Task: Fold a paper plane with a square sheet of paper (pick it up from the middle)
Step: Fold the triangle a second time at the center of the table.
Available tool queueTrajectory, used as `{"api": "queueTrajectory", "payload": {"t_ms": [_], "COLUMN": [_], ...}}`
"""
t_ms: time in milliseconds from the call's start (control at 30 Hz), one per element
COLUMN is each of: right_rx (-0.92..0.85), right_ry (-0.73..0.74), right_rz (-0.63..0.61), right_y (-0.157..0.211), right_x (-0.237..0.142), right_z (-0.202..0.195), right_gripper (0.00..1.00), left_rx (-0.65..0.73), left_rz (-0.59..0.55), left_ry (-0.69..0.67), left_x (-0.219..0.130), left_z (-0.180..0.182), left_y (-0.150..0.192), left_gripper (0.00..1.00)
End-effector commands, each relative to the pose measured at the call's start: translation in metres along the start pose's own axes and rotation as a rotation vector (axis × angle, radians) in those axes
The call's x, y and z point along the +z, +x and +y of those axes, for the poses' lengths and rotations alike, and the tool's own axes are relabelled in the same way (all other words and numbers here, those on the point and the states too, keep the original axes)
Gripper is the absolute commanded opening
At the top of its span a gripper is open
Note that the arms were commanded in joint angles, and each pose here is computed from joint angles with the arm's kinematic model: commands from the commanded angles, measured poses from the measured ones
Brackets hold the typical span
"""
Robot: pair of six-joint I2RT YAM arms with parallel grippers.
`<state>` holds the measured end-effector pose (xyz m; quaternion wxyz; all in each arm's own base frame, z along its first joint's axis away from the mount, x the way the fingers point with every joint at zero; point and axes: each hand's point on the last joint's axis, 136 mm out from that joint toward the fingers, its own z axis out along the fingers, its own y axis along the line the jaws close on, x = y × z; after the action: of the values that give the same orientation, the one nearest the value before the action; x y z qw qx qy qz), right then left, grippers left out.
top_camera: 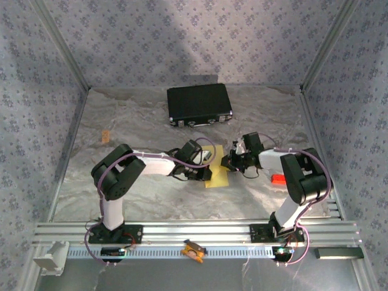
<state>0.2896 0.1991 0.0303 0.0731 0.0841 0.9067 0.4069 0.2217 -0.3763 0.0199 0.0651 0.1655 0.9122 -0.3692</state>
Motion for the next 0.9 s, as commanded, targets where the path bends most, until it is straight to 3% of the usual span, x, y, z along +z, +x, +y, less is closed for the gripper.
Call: {"api": "queueTrajectory", "payload": {"t_ms": [0, 233, 467, 867], "right_rx": [0.003, -0.011, 0.034, 0.088], "right_ry": [-0.022, -0.023, 0.061, 0.119], "right_rz": [0.013, 0.05, 0.079, 0.063], "right_y": [0.005, 0.013, 0.02, 0.027], "right_x": [-0.001, 0.009, 0.02, 0.022], "right_z": [0.006, 0.009, -0.017, -0.037], "right_gripper": [0.0, 0.0, 0.0, 0.0], "left_rx": [-0.051, -0.05, -0.049, -0.074], "left_rz": [0.097, 0.096, 0.085, -0.064], "left_ry": [-0.124, -0.118, -0.105, 0.089], "left_x": [0.006, 0.006, 0.005, -0.021], "left_z": [0.039, 0.037, 0.032, -0.032], "left_y": [0.033, 0.032, 0.028, -0.022], "left_gripper": [0.03, 0.03, 0.04, 0.07]}}
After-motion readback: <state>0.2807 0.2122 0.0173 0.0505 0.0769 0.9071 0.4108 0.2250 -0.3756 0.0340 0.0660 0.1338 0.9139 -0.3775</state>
